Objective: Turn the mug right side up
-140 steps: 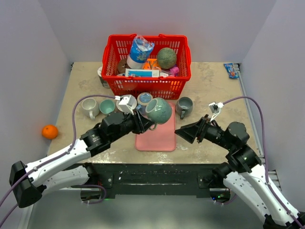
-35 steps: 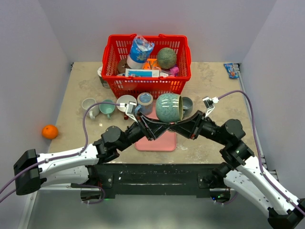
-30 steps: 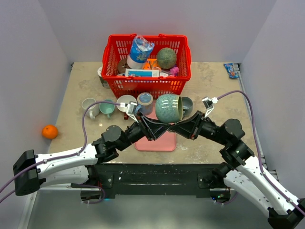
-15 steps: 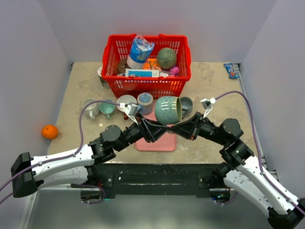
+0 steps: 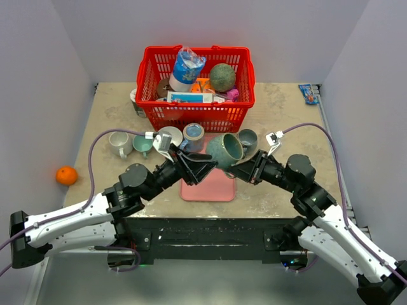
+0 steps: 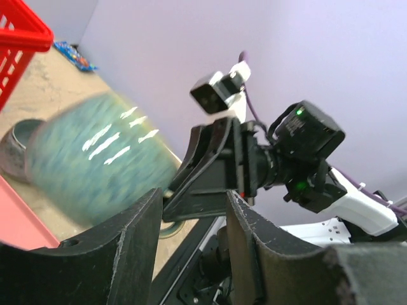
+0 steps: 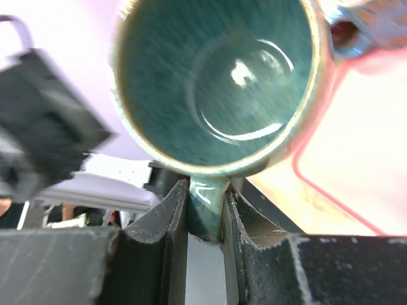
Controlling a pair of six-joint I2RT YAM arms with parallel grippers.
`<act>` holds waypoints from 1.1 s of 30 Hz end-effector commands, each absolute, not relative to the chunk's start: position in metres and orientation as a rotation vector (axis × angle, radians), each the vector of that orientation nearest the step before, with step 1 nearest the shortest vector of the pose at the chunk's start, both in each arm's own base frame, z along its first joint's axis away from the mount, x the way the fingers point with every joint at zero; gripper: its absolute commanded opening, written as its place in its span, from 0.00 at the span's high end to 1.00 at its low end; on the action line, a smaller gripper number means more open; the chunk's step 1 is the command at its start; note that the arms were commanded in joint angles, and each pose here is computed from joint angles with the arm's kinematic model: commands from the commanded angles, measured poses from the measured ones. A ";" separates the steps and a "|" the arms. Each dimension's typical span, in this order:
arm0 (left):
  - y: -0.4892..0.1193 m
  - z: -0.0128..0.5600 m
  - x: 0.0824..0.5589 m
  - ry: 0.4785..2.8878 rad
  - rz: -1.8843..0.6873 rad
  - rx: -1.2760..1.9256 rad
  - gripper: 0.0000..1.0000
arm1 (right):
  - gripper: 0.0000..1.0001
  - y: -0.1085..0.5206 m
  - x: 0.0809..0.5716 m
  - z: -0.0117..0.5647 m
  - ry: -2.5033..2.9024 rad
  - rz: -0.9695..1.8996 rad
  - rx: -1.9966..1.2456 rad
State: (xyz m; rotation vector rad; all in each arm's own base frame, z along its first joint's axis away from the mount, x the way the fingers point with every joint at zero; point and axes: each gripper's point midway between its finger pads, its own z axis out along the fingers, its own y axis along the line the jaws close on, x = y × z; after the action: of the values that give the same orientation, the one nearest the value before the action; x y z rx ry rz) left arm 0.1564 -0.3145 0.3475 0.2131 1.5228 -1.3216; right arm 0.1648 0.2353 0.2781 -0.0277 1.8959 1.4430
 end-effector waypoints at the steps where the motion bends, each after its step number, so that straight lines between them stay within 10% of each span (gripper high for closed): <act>1: -0.299 0.372 0.160 1.469 -1.271 0.188 0.51 | 1.00 0.224 0.180 0.330 1.715 1.382 -0.004; 18: -0.261 0.334 0.166 1.608 -1.130 0.085 0.49 | 1.00 0.192 0.224 0.333 1.764 1.059 0.199; 33: -0.245 0.295 0.173 1.755 -0.999 0.025 0.46 | 1.00 0.078 0.278 0.291 1.790 0.167 0.452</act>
State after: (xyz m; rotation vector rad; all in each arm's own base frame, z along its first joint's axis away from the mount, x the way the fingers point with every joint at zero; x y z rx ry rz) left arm 0.1693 -0.2547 0.2994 0.0813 1.7393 -1.0319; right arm 0.2536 0.1142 0.2605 0.3308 1.9721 0.3741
